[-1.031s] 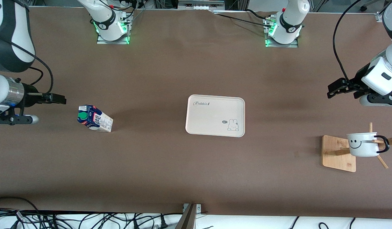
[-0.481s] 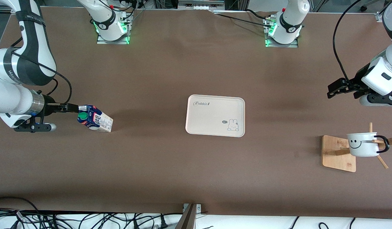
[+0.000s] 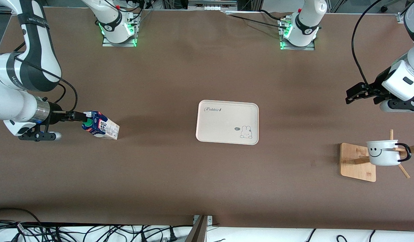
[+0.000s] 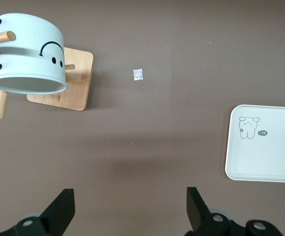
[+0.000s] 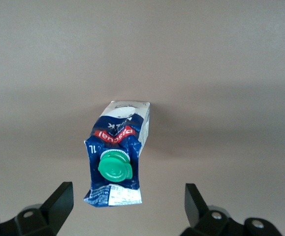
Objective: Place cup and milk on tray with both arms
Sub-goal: 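Reach the right gripper toward the blue milk carton, then close the right gripper around the milk carton's top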
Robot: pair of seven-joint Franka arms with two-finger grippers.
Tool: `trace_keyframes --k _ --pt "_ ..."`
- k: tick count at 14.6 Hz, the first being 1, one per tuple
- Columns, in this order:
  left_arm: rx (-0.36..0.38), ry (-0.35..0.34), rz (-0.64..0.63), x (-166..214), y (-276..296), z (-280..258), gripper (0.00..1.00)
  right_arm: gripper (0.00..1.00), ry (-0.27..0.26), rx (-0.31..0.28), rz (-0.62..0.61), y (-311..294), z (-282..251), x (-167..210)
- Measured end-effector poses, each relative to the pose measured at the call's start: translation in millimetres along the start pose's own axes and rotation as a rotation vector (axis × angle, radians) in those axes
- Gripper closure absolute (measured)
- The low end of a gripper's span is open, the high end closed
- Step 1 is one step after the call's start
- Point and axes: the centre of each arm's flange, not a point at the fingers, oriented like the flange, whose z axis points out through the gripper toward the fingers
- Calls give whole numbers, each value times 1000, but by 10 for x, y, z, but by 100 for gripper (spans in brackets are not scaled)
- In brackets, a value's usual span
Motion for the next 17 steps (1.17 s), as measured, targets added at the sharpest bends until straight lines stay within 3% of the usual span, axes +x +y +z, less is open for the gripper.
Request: trace_keyframes --k 5,17 --pt "0 0 1 0 6 0 0 0 12 -3 3 -176 100 38" --pt "0 0 -3 2 -17 -1 0 0 -15 -5 0 -203 365 105"
